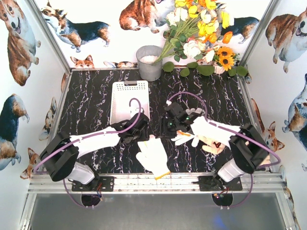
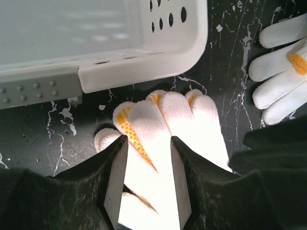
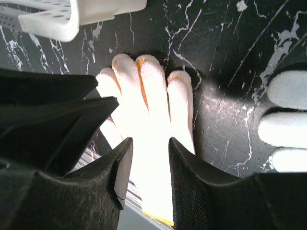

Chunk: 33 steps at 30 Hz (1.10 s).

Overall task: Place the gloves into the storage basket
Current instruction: Pair the glove with the glove.

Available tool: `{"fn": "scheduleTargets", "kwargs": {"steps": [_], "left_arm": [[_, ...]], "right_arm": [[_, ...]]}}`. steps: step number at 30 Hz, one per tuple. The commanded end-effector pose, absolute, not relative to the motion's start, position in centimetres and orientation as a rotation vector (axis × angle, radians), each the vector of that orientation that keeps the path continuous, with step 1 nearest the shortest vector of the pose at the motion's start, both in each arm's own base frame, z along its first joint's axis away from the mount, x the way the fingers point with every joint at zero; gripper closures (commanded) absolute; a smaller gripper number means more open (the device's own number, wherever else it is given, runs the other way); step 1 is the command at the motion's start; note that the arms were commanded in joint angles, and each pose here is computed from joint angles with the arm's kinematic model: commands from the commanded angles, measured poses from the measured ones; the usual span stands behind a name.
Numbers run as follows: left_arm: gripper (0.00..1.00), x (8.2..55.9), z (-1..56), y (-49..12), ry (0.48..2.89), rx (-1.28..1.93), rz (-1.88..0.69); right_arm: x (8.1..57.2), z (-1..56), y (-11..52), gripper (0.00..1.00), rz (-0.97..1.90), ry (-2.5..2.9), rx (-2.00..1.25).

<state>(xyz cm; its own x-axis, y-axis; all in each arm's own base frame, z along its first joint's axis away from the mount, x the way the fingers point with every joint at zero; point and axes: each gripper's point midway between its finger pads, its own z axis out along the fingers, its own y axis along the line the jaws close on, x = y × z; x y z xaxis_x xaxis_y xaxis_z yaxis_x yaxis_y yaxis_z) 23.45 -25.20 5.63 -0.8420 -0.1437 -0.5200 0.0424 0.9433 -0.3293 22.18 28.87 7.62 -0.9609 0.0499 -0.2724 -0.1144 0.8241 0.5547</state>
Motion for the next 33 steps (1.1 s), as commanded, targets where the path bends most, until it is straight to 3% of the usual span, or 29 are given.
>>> {"fn": "scheduleTargets", "kwargs": {"steps": [1, 11, 27, 33], "left_arm": [[0.66, 23.7, 4.9, -25.4, 2.537, -0.131, -0.492], [0.70, 22.7, 2.3, -25.6, 2.596, -0.155, -0.528], [0.90, 23.0, 2.4, -26.0, 2.572, -0.164, -0.563], [0.87, 22.8, 1.8, -26.1, 2.593, -0.151, -0.554]], "right_arm": [[21.7, 8.6, 28.1, 0.61, 0.858, 2.692, -0.028], [21.3, 9.1, 27.6, 0.60, 0.852, 2.687, -0.019], [21.1, 8.6, 27.5, 0.60, 0.847, 2.699, -0.012], [21.3, 8.7, 27.7, 0.60, 0.853, 2.697, -0.012]]}}
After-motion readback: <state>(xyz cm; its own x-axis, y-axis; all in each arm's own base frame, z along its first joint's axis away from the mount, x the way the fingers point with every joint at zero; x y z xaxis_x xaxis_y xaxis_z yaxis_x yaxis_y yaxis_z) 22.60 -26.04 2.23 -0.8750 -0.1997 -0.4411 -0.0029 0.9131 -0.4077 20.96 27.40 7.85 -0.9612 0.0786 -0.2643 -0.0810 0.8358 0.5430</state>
